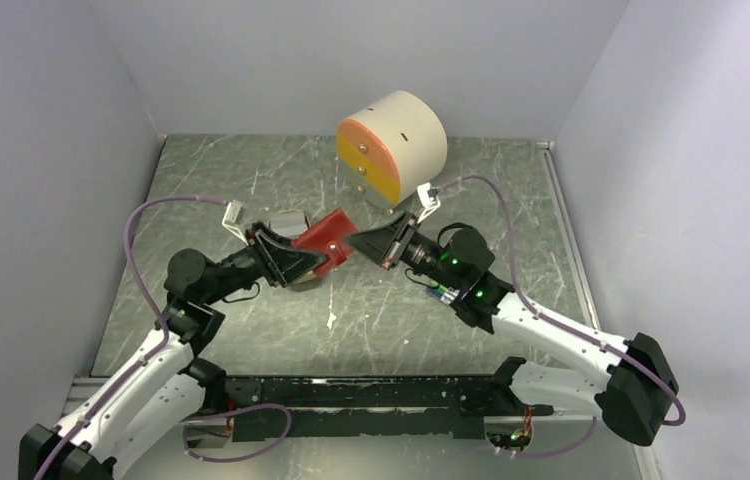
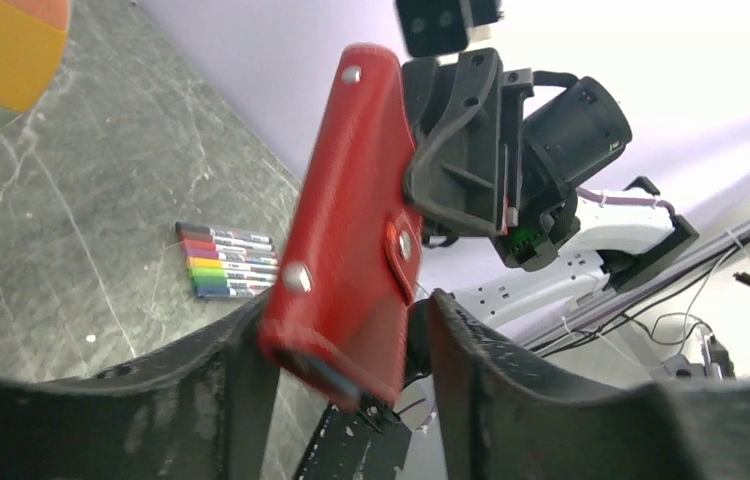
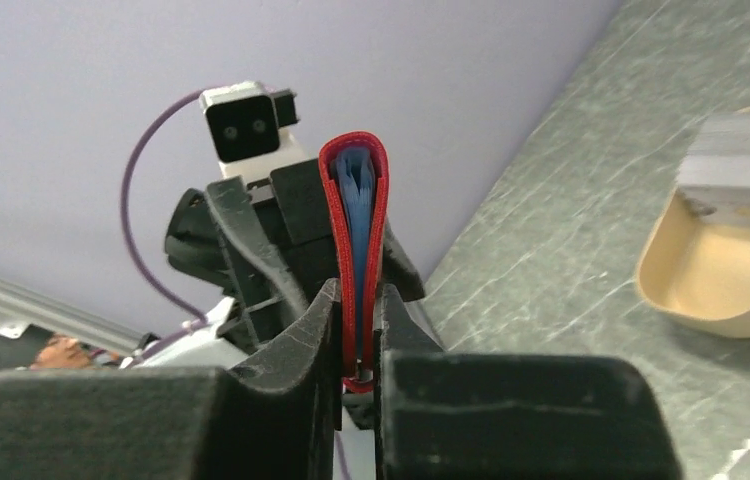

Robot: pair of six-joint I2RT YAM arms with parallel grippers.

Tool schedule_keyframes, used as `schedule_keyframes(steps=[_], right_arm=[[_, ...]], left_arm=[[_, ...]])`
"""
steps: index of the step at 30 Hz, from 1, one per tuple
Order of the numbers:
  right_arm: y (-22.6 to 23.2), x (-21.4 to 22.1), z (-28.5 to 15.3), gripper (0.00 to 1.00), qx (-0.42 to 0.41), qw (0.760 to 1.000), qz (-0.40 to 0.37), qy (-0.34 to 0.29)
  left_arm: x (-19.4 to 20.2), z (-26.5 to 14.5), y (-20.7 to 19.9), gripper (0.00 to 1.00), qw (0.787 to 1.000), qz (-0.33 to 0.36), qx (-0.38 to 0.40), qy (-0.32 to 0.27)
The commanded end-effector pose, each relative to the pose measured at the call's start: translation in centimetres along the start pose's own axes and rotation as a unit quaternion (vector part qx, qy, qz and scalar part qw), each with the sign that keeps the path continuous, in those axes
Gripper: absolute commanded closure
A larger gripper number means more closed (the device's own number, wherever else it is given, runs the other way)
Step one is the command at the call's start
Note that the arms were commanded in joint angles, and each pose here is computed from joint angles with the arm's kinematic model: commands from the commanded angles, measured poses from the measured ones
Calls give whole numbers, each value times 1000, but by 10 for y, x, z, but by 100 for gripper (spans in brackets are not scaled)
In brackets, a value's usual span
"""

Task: Put the credit cards into the card holder
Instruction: Adjust the card holder.

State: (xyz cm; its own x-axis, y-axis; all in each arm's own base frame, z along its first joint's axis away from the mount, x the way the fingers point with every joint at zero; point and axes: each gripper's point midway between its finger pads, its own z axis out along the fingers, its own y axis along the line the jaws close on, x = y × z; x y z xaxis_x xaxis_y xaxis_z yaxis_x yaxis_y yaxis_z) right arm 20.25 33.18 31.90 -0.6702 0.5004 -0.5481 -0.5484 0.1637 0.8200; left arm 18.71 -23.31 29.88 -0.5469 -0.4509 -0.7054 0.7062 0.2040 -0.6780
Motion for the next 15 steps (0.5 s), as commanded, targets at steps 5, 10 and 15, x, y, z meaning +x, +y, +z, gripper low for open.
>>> schedule_keyframes(steps=[5,10,15], right_arm=[[11,-9,-22,100,-67,975,-184,106],[6,13,-33,100,-112,941,-230,222],[-1,23,-35,100,-130,922,-237,279]], left_arm=[[11,-11,5,35,995,-57,-71,46],[16,-16,-5,34,995,-47,-57,67],[16,-17,-9,32,993,-8,-59,101]])
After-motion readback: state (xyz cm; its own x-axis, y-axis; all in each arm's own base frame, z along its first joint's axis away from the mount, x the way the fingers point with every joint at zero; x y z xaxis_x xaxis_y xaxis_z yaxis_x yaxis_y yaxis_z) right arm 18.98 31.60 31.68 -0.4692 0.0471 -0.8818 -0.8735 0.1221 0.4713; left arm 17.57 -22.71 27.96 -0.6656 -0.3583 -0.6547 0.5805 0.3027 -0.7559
